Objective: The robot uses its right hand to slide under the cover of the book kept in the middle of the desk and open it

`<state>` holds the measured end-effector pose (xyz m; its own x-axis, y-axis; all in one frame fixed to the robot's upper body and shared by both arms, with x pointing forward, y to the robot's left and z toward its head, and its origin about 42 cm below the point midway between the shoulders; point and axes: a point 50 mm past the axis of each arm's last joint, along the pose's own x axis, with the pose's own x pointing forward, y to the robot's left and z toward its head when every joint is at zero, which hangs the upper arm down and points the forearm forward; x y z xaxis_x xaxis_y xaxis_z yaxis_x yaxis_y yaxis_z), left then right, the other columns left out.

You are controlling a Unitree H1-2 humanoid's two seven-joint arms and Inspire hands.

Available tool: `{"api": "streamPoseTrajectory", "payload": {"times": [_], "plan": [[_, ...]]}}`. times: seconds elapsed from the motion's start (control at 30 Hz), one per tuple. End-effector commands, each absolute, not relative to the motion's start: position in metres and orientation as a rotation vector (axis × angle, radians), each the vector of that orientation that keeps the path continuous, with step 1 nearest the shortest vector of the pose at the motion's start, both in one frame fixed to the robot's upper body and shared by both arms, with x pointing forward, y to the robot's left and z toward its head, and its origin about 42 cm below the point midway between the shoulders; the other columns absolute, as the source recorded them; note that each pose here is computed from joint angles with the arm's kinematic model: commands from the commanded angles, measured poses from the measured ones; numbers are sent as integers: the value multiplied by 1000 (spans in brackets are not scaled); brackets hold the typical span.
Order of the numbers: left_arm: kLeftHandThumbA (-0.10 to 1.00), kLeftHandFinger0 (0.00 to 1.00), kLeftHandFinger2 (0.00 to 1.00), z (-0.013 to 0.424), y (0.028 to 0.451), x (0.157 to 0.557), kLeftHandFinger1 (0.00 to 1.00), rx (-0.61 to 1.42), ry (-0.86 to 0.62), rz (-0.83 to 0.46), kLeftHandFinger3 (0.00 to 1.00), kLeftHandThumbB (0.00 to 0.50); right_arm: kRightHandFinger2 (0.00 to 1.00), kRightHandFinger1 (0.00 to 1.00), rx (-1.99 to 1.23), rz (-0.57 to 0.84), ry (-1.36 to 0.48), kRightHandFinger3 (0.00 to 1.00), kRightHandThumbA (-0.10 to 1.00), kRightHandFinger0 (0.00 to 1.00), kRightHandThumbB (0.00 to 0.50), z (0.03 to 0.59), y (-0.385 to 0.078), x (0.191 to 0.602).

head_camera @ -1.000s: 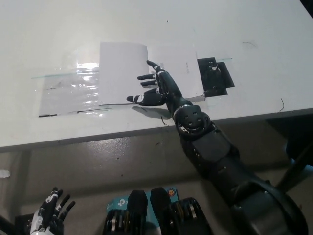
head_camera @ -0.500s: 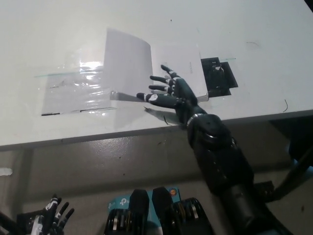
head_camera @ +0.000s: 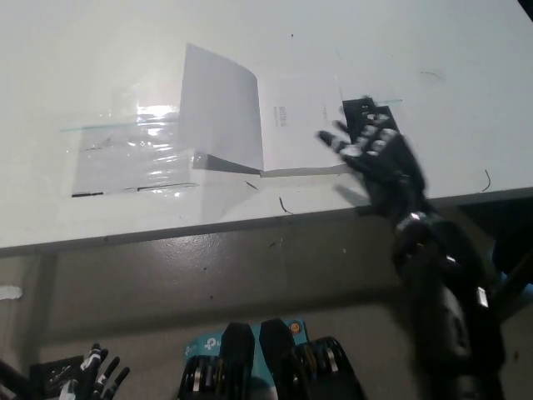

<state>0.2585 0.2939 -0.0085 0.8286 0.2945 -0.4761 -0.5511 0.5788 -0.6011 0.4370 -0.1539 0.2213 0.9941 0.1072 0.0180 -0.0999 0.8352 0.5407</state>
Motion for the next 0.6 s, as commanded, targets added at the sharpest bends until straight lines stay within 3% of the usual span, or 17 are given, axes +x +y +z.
{"api": "streamPoseTrajectory", "payload": {"times": [0.0, 0.13, 0.2, 0.3, 0.43, 0.57], "plan": [[965, 798, 839, -4, 300, 251, 808, -821, 269, 520, 923, 109, 889, 877, 1044, 105, -194, 1000, 1000, 940, 158, 274, -242, 371], [926, 790, 836, -3, 302, 253, 798, -845, 261, 534, 915, 133, 892, 871, 1074, 57, -208, 1000, 1000, 922, 166, 251, -267, 355], [923, 778, 838, -2, 303, 252, 792, -849, 249, 528, 922, 136, 835, 822, 1051, -19, -198, 1000, 1000, 844, 180, 232, -280, 346], [912, 728, 799, -3, 304, 253, 753, -840, 262, 544, 891, 158, 871, 850, 1063, -119, -202, 1000, 1000, 875, 198, 192, -293, 328], [921, 762, 796, -3, 304, 251, 769, -835, 261, 539, 894, 156, 876, 832, 1064, -254, -179, 1000, 1000, 845, 178, 144, -299, 306], [916, 771, 819, -2, 306, 250, 781, -831, 265, 538, 892, 156, 850, 807, 1079, -353, -89, 1000, 1000, 837, 203, 101, -285, 290]]}}
